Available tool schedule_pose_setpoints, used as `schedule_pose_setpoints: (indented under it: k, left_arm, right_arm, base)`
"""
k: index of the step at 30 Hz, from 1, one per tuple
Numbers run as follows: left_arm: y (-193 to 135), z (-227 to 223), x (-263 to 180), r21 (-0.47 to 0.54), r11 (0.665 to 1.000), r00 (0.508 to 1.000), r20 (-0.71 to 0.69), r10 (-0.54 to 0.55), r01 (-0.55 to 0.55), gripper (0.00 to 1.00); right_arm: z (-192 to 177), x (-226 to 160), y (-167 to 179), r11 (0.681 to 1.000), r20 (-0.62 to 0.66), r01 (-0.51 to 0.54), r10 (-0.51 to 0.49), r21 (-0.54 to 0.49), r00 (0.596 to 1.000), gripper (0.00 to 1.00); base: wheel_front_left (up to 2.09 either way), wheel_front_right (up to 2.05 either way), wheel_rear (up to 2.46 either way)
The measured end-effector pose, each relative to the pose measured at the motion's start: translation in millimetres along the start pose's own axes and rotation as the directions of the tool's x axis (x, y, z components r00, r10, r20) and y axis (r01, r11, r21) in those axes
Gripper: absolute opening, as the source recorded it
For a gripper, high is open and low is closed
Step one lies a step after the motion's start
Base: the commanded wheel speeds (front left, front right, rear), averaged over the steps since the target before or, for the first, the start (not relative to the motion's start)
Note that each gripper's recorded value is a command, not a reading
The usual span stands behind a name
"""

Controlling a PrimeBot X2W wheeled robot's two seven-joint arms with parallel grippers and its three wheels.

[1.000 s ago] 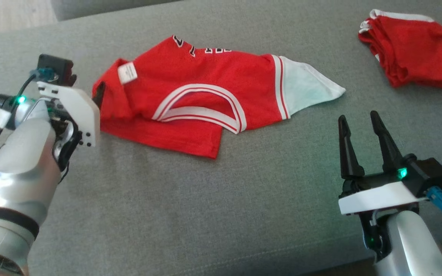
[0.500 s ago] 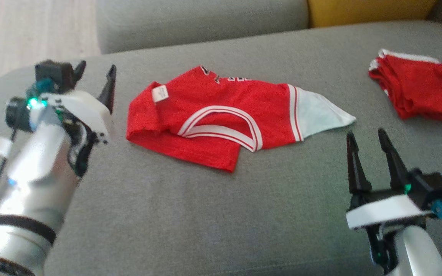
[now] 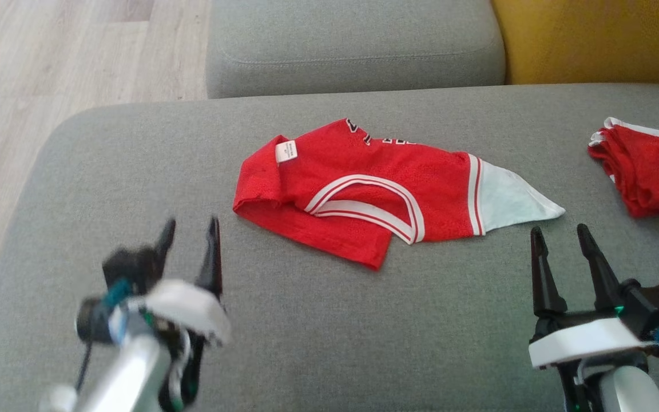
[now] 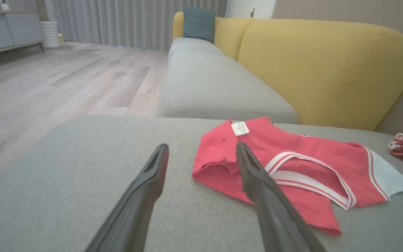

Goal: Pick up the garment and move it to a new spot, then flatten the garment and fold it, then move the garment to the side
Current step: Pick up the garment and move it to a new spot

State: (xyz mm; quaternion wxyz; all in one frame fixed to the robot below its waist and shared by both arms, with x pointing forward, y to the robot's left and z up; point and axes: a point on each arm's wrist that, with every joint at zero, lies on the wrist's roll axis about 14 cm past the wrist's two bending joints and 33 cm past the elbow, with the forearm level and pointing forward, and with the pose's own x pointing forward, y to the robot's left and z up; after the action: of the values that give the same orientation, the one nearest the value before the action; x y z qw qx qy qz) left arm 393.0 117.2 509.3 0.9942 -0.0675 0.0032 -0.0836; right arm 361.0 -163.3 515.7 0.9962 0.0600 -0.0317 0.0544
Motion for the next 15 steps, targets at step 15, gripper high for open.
schedule_pose_setpoints:
  k: [15]
  left_arm:
    - [-6.3,-12.5,-44.1,-0.041,0.996,0.997,0.008,0.078,-0.077,1.00]
  right_arm:
    - [-23.8,-4.6,11.3,0.999,-0.061,-0.032,0.033,0.012,0.998,1.00]
  base:
    - [0.00,0.00,0.00]
